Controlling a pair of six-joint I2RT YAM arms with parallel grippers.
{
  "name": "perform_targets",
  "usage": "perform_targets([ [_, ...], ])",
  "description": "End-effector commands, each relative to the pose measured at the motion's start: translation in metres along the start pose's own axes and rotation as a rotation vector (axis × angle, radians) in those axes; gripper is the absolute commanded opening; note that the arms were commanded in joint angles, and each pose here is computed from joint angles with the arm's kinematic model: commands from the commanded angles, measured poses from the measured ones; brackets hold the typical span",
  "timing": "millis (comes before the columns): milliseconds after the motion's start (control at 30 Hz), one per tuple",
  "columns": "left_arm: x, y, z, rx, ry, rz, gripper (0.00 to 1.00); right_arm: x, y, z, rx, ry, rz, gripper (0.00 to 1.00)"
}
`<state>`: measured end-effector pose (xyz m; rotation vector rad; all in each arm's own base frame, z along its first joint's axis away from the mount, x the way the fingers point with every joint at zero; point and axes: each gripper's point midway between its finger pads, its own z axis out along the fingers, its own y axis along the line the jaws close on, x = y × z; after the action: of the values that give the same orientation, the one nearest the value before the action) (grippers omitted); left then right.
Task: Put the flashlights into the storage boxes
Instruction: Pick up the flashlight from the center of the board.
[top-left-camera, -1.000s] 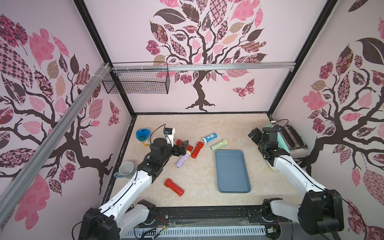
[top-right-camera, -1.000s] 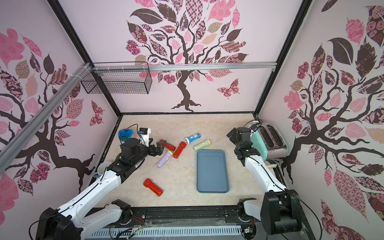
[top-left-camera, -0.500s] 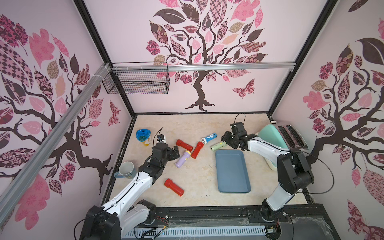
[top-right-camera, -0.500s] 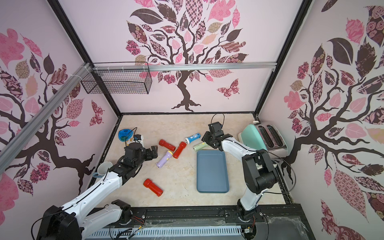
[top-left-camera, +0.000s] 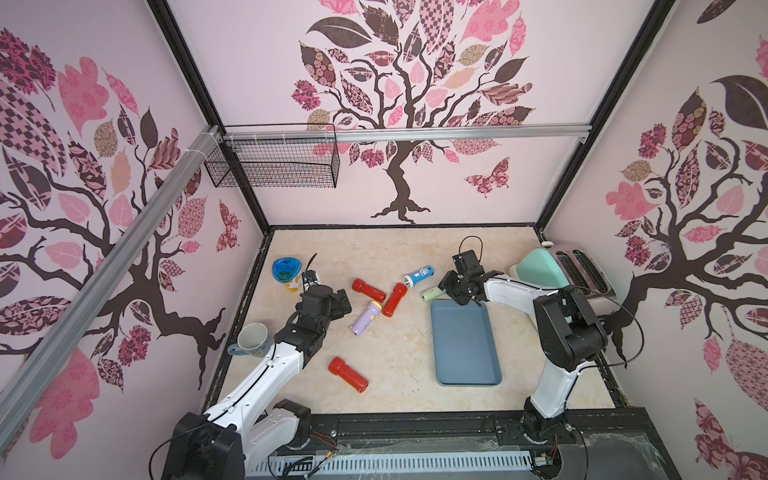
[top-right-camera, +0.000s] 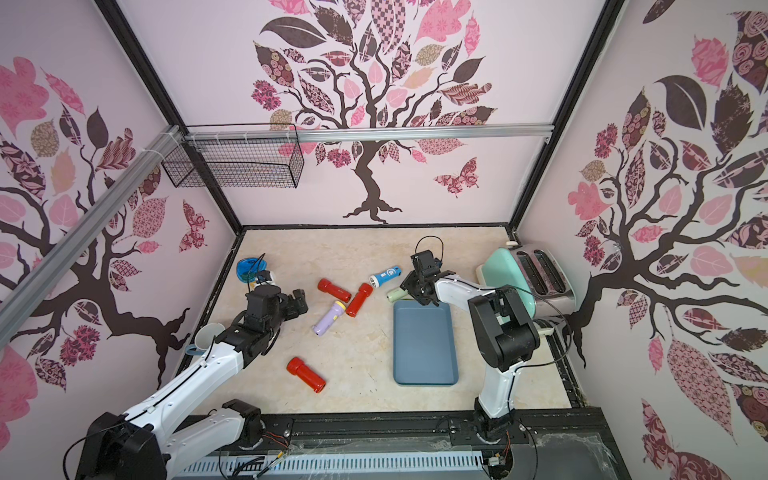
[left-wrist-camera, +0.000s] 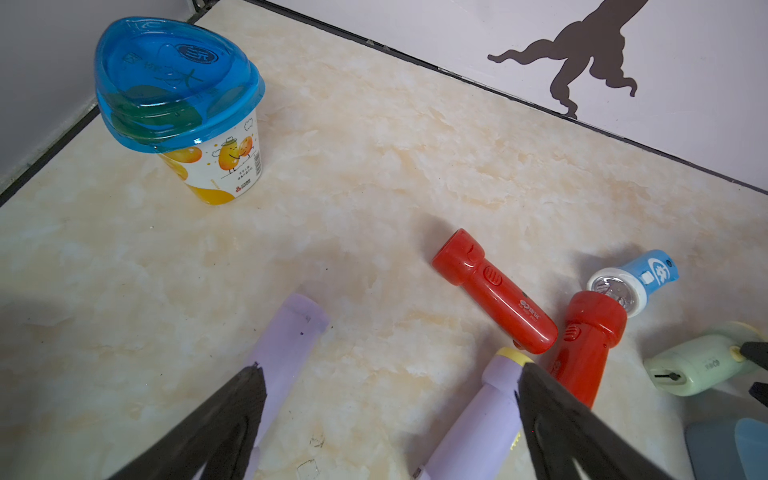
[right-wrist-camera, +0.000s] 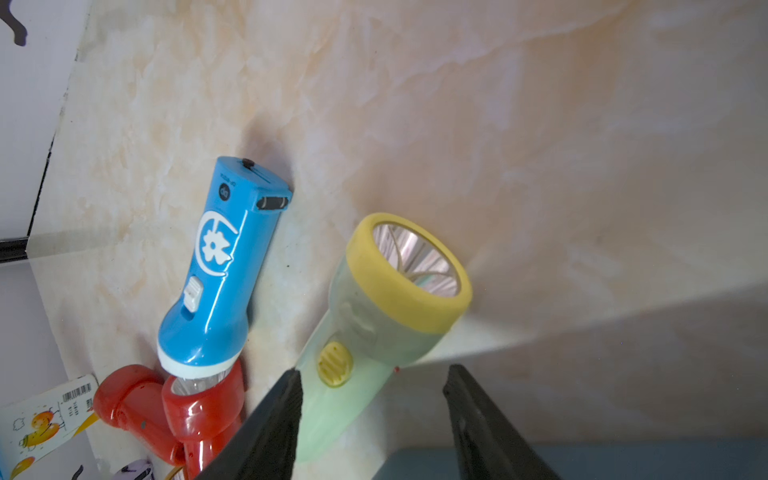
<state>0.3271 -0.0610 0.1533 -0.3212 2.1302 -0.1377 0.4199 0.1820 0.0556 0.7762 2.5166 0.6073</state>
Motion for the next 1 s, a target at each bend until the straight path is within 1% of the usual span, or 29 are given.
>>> perform_targets([
  [0, -0.001, 0.005, 0.002, -0.025, 0.001, -0.014, 0.98, 0.004, -0.005, 0.016, 0.051, 0.001, 0.02, 0.6],
  [267, -0.001, 0.004, 0.0, -0.006, 0.002, -0.025, 0.98, 0.003, -0.012, 0.034, 0.093, -0.002, 0.047, 0.59],
  [333, 0.001, 0.009, -0.001, -0.024, -0.002, -0.053, 0.98, 0.002, -0.013, 0.037, 0.104, -0.004, 0.042, 0.59],
  [433, 0.005, 0.017, -0.002, -0.048, -0.006, -0.098, 0.98, -0.002, -0.017, 0.042, 0.133, -0.015, 0.017, 0.61],
  [533, 0.006, 0.011, -0.002, 0.002, -0.007, -0.107, 0.98, -0.005, -0.026, 0.052, 0.192, -0.029, -0.018, 0.62],
  [633, 0.006, 0.011, -0.002, 0.002, -0.009, -0.105, 0.98, -0.006, -0.033, 0.06, 0.238, -0.019, -0.048, 0.61],
  [767, 0.005, 0.016, -0.002, -0.025, -0.012, -0.117, 0.98, -0.011, -0.029, 0.058, 0.232, -0.037, -0.079, 0.55],
  [800, 0.006, 0.017, -0.001, -0.034, -0.011, -0.122, 0.98, -0.014, -0.025, 0.055, 0.223, -0.047, -0.087, 0.51],
  [967, 0.011, 0.029, 0.002, -0.096, -0.008, -0.14, 0.98, -0.031, 0.009, 0.036, 0.131, -0.092, -0.143, 0.47],
])
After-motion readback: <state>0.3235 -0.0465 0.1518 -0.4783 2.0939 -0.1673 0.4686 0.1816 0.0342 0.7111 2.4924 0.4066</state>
